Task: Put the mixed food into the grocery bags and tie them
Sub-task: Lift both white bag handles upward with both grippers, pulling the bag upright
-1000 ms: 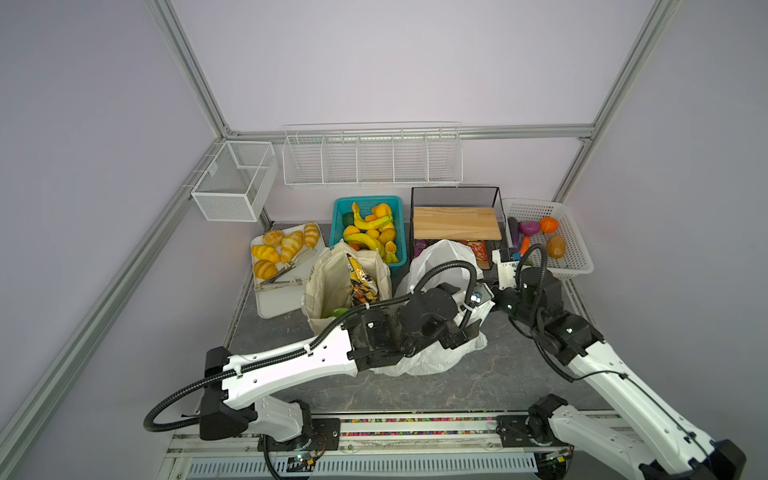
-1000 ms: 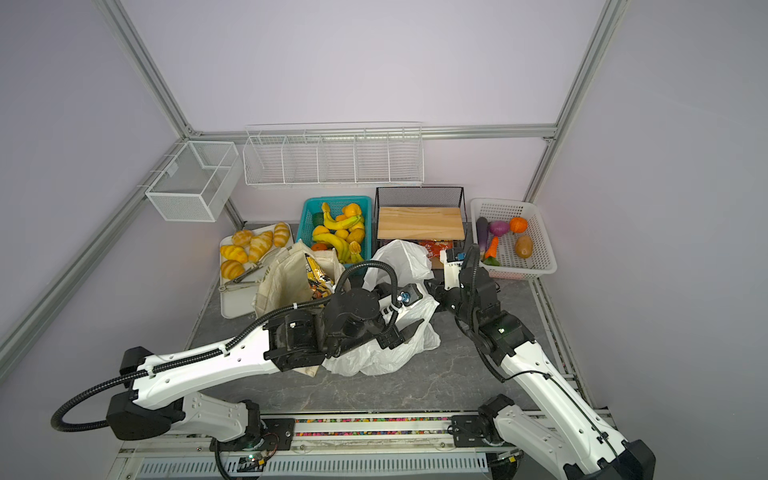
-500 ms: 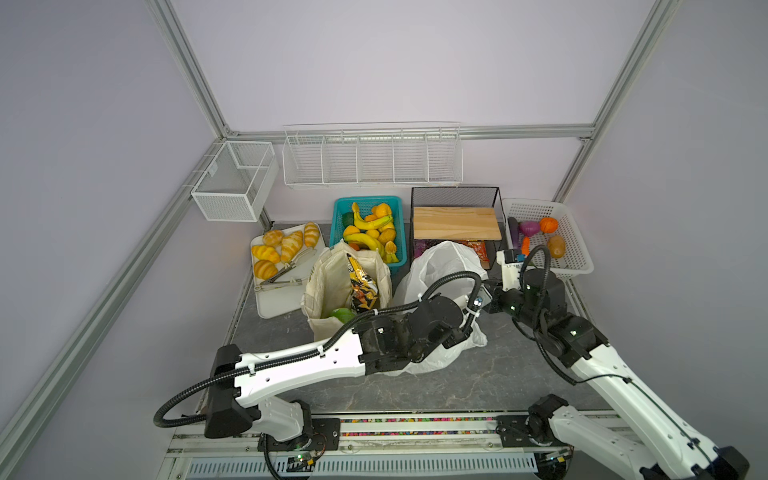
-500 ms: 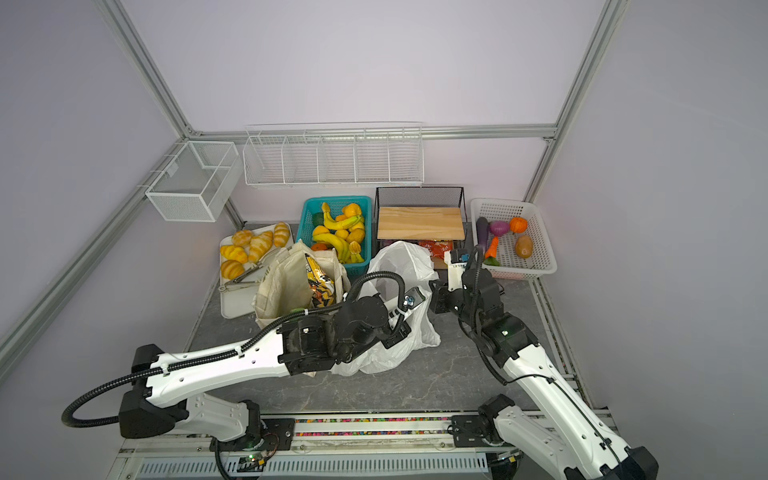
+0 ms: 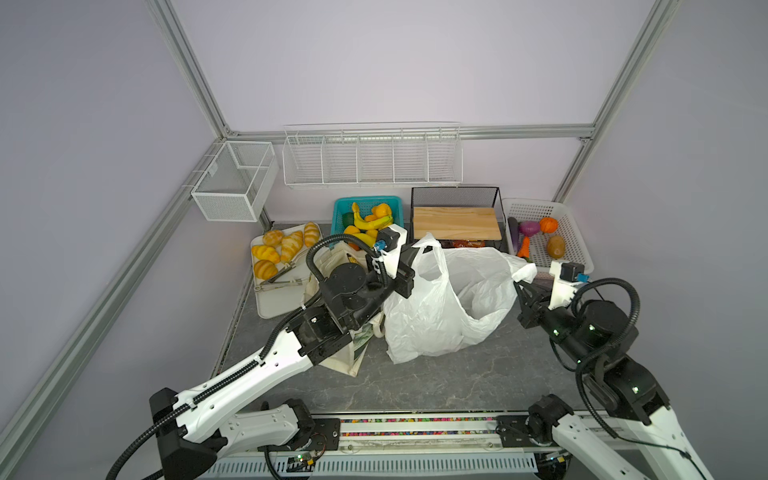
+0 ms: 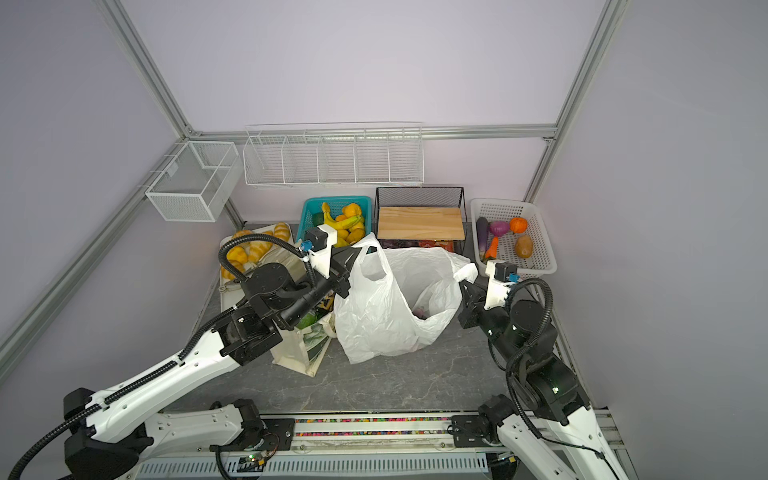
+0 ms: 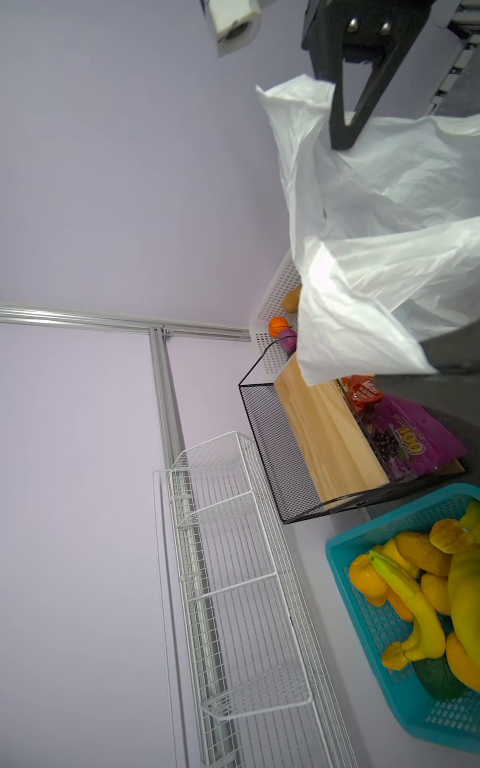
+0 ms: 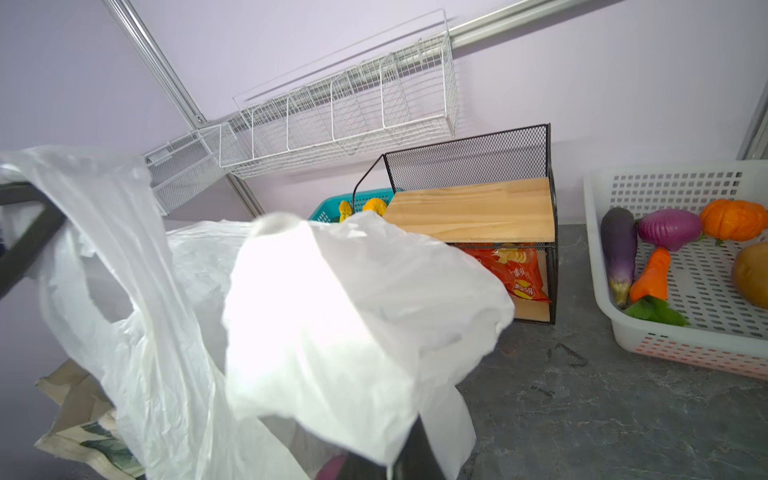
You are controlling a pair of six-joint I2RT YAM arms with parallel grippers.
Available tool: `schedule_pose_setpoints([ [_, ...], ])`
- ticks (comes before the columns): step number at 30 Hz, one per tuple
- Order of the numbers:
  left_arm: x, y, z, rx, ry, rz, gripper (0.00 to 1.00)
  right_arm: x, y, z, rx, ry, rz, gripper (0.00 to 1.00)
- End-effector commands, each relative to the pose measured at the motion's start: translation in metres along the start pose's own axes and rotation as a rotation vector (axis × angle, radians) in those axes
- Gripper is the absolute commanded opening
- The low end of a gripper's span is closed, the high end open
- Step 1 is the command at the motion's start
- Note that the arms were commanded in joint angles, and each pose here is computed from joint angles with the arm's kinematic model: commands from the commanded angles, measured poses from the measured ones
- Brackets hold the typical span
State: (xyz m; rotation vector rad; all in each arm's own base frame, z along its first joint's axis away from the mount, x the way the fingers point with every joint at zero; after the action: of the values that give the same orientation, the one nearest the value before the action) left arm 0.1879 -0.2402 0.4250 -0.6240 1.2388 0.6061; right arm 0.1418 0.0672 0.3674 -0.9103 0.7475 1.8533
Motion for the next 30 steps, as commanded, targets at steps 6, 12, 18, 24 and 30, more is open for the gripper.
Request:
schedule_pose_setpoints([
  [6,0.018,-0.033,0.021,0.083,0.202,-0.098,0.0,-0.018,0.02,0.01,-0.055,0.008,-0.089,0.06],
  [12,0.037,-0.047,0.023,0.086,0.216,-0.065,0.0,-0.031,0.028,0.021,-0.102,0.035,-0.123,0.06],
  [18,0.05,-0.053,0.031,0.073,0.241,-0.028,0.0,-0.025,0.015,0.015,-0.055,0.045,-0.096,0.06],
  [24,0.053,-0.038,0.031,0.077,0.259,0.014,0.28,-0.012,-0.004,0.002,0.037,0.059,-0.038,0.06],
  [30,0.027,-0.01,0.021,0.12,0.214,-0.018,0.57,-0.009,-0.015,0.002,0.045,0.064,-0.012,0.06],
])
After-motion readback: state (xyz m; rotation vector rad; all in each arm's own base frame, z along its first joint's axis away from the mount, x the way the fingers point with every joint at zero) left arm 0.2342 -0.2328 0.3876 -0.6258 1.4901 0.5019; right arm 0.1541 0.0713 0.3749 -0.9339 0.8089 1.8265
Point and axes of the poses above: each gripper's point midway between its finger pads, its own y axis back along the fingers, its own z axis along the line the jaws close on, x = y × z, the point moved 9 cm from there along y, back along the fingers, and after that the axes turned 15 degrees about -y, right-handed, at the moved point
